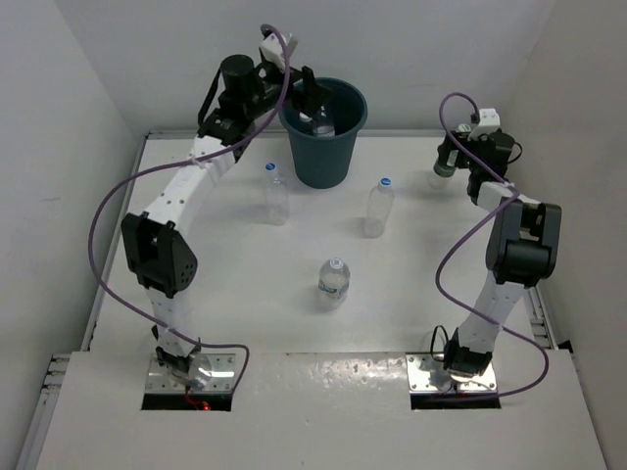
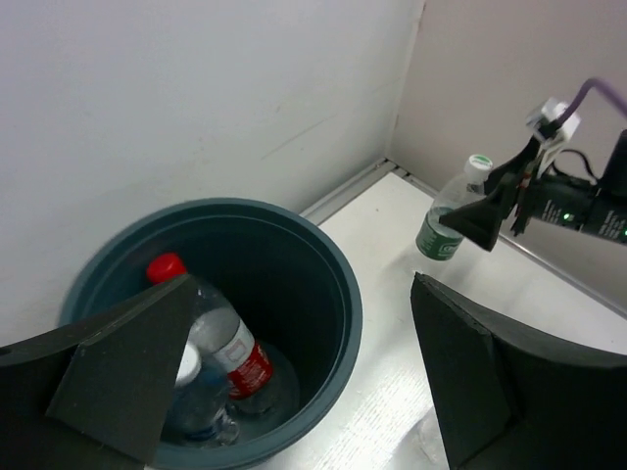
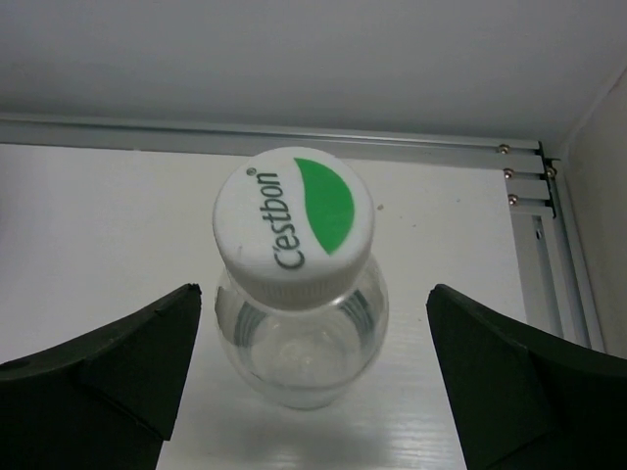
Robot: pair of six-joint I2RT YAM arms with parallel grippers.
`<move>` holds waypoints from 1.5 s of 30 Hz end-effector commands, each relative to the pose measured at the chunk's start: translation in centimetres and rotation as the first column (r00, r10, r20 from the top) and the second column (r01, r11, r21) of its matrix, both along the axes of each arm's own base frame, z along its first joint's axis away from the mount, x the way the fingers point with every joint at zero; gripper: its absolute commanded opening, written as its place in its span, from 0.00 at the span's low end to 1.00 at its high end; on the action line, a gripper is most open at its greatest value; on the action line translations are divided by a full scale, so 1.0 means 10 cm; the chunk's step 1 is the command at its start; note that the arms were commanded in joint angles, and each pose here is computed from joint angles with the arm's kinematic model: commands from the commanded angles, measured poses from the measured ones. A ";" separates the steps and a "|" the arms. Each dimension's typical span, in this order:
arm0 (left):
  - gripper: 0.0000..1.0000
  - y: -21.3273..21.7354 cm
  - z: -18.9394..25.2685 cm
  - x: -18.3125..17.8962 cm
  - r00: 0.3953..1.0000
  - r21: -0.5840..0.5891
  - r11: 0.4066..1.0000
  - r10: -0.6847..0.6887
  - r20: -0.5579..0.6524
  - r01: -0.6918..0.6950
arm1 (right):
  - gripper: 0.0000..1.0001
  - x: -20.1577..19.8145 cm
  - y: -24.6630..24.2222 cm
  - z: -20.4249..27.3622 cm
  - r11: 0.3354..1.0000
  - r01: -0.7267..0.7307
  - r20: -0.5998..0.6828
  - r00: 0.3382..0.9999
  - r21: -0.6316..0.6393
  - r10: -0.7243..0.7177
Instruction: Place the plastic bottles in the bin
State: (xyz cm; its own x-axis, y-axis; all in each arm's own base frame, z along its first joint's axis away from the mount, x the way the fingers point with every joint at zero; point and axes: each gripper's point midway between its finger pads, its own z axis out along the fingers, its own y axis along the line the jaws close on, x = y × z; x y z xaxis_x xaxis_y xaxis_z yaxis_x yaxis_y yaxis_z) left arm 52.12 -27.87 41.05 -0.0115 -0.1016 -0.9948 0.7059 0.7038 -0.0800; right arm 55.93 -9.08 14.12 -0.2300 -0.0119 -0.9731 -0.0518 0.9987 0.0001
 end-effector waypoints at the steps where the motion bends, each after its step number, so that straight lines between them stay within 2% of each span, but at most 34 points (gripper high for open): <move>1: 0.97 0.24 0.59 -0.28 0.992 -0.006 1.000 0.026 0.122 -0.026 | 0.94 0.21 0.04 0.28 0.998 -0.033 0.113 0.993 -0.052 0.039; 3: 0.97 0.33 0.62 -0.31 0.991 0.006 0.999 0.048 0.123 -0.049 | 0.82 0.24 0.03 0.23 0.998 -0.027 0.116 0.993 -0.052 0.033; 4: 0.97 0.41 0.62 -0.31 0.991 0.007 0.998 0.069 0.117 -0.070 | 0.69 0.25 0.00 0.27 0.998 -0.012 0.130 0.991 -0.056 0.020; 5: 0.97 0.52 0.67 -0.35 0.988 0.001 0.995 0.100 0.121 -0.101 | 0.62 0.25 -0.02 0.29 0.998 -0.007 0.137 0.990 -0.058 0.015; 7: 0.97 0.73 0.69 -0.36 0.981 -0.001 0.987 0.157 0.115 -0.158 | 0.50 0.25 -0.04 0.40 0.999 -0.001 0.159 0.987 -0.054 0.009; 8: 0.97 0.94 0.64 -0.36 0.974 -0.003 0.977 0.214 0.078 -0.214 | 0.41 0.22 -0.06 0.60 0.999 0.005 0.196 0.981 -0.041 0.003; 11: 0.97 1.25 0.44 -0.39 0.962 -0.001 0.962 0.273 -0.006 -0.273 | 0.27 0.17 0.01 0.85 1.000 -0.027 0.237 0.971 0.012 0.023; 14: 0.97 1.72 0.17 -0.45 0.941 0.001 0.945 0.326 -0.088 -0.327 | 0.18 0.02 0.18 1.55 0.995 -0.091 0.349 0.934 0.043 0.071; 15: 0.97 1.83 0.04 -0.48 0.936 0.008 0.945 0.325 -0.136 -0.327 | 0.18 -0.01 0.24 1.66 0.992 -0.109 0.363 0.929 0.068 0.077; 16: 0.97 1.93 -0.14 -0.49 0.930 0.022 0.947 0.318 -0.183 -0.319 | 0.16 -0.10 0.38 2.05 0.988 -0.141 0.426 0.899 0.065 0.101; 17: 0.97 2.15 -0.20 -0.52 0.919 0.025 0.941 0.335 -0.206 -0.338 | 0.14 -0.13 0.47 2.19 0.983 -0.172 0.449 0.885 0.065 0.125; 19: 0.97 2.23 -0.49 -0.65 0.913 0.031 0.955 0.291 -0.285 -0.294 | 0.12 -0.27 0.74 2.68 0.971 -0.231 0.534 0.829 0.057 0.166; 21: 0.97 2.40 -0.53 -0.79 0.915 0.046 0.951 0.306 -0.264 -0.305 | 0.10 -0.35 0.97 2.99 0.958 -0.282 0.588 0.784 0.052 0.199; 23: 0.97 2.48 -0.81 -0.90 0.906 0.090 0.948 0.319 -0.277 -0.306 | 0.10 -0.43 1.24 3.36 0.942 -0.334 0.645 0.726 0.027 0.238; 24: 0.97 2.46 -0.73 -0.99 0.921 0.093 0.950 0.311 -0.232 -0.298 | 0.08 -0.43 1.41 3.40 0.929 -0.370 0.653 0.710 0.025 0.265; 26: 0.97 2.42 -0.95 -1.10 0.926 0.115 0.956 0.291 -0.241 -0.270 | 0.08 -0.43 1.67 3.59 0.909 -0.417 0.672 0.677 0.012 0.302; 29: 0.97 2.23 -1.09 -1.27 0.946 0.147 0.969 0.228 -0.229 -0.198 | 0.08 -0.28 2.20 3.53 0.869 -0.494 0.658 0.655 0.001 0.371; 34: 0.97 2.06 -1.23 -1.46 0.958 0.175 0.976 0.172 -0.229 -0.133 | 0.08 -0.05 2.55 3.48 0.865 -0.500 0.666 0.656 0.030 0.356; 38: 0.97 1.94 -1.41 -1.58 0.959 0.214 0.973 0.142 -0.247 -0.089 | 0.08 0.21 2.82 3.14 0.857 -0.513 0.613 0.692 0.045 0.382; 45: 0.99 1.66 -1.68 -1.55 0.966 0.275 0.959 0.126 -0.224 -0.061 | 0.10 0.30 3.09 2.56 0.855 -0.518 0.498 0.741 -0.002 0.450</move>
